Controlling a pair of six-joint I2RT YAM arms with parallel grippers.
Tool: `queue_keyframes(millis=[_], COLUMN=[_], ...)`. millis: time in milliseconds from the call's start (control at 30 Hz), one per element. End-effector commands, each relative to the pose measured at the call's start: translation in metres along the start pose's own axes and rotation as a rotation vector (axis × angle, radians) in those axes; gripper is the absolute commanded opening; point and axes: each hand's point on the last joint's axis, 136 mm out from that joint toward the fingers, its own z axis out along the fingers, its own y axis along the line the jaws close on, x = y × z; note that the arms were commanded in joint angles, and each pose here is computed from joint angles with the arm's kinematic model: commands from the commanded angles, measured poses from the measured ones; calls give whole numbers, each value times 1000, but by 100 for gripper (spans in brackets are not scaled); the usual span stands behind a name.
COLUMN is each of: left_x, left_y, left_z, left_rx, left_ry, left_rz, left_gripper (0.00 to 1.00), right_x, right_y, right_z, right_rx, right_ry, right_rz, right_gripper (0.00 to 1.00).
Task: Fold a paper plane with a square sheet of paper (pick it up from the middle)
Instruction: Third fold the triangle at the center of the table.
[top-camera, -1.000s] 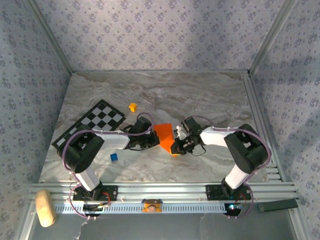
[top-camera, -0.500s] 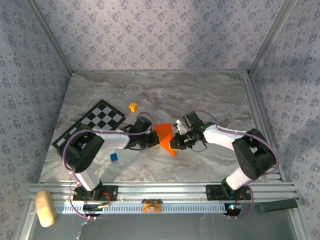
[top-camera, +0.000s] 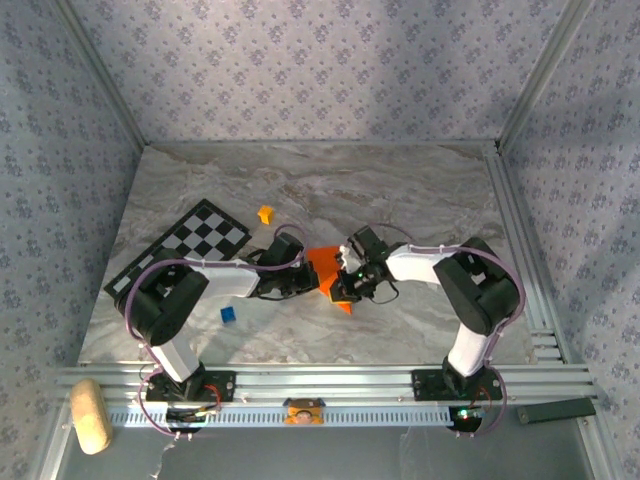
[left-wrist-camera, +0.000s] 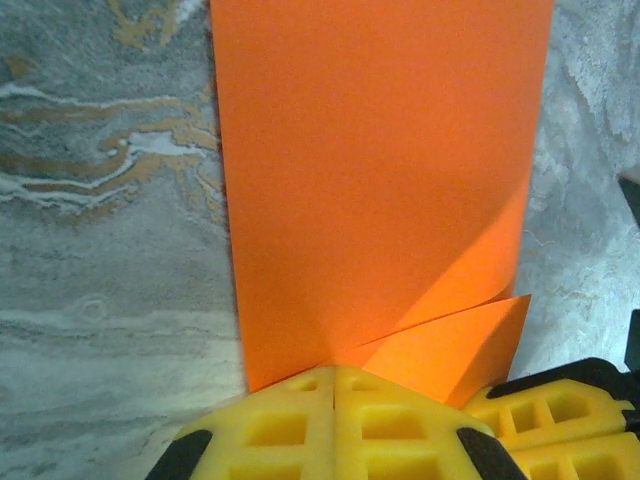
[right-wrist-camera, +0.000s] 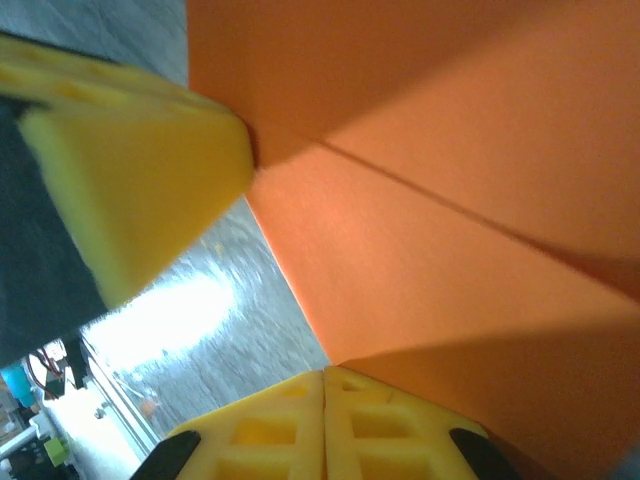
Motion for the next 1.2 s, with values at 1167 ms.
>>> queue_keyframes(millis=[1167], left_x=[-27], left_y=[-35], left_z=[-35], left_rx=[13], left_ry=[-82], left_rz=[44], left_gripper=[4], right_x=[29], right_y=[-40], right_z=[-3], right_rx=[63], right_ry=[22], right_rz=[158], right_gripper=[0])
